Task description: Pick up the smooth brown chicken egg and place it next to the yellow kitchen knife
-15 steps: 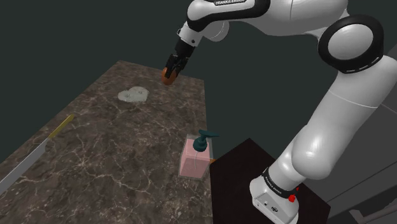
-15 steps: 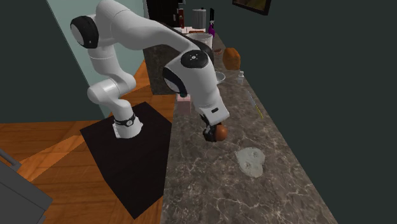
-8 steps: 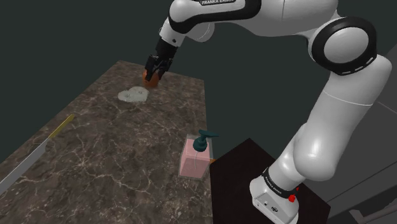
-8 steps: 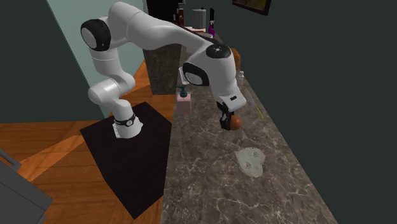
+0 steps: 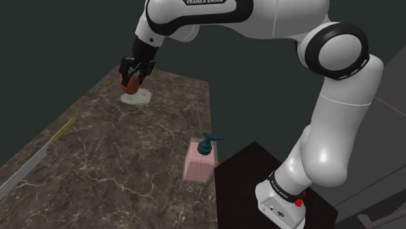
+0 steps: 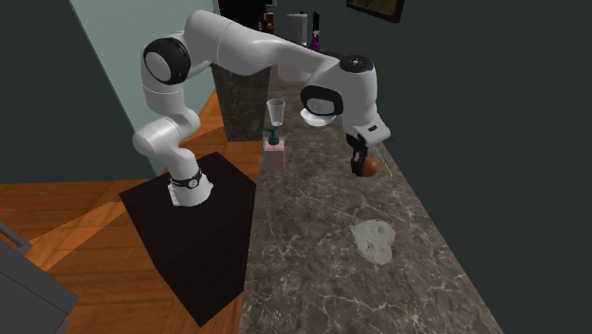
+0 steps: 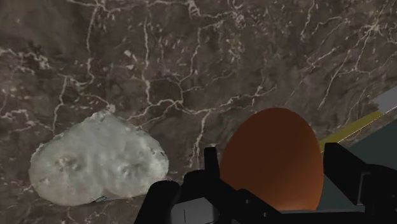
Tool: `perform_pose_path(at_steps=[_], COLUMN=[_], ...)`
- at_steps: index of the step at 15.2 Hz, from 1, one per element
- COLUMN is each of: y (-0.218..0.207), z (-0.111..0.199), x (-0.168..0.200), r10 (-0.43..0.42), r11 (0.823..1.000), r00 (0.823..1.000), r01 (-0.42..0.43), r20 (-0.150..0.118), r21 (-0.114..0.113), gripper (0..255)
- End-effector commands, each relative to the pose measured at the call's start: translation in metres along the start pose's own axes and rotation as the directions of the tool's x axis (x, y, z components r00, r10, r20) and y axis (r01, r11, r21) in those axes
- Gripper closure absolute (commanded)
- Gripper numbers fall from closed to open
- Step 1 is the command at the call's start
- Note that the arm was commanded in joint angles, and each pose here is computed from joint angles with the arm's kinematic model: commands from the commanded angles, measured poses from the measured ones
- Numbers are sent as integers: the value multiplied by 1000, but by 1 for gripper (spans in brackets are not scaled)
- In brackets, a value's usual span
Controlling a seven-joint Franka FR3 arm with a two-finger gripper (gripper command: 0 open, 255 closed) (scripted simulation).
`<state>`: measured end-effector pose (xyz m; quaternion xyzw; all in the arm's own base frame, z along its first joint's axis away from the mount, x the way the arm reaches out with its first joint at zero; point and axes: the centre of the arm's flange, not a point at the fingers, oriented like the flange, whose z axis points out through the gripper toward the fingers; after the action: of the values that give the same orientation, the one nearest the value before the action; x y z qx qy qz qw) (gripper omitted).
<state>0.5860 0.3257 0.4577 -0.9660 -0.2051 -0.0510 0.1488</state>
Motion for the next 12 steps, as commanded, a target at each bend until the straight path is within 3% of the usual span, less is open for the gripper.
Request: perform_pose_path(at_steps=[1,9,12], y=[-25,-119,-115], z=[9,41,56], x=[7,43,40], r10=[2,2,2], r11=[1000,1000,1000], r00=[1000,1000,1000], r01=[-2,-2,-2], r20=[-1,-1,-1], r21=[0,0,0], gripper=[255,255,255])
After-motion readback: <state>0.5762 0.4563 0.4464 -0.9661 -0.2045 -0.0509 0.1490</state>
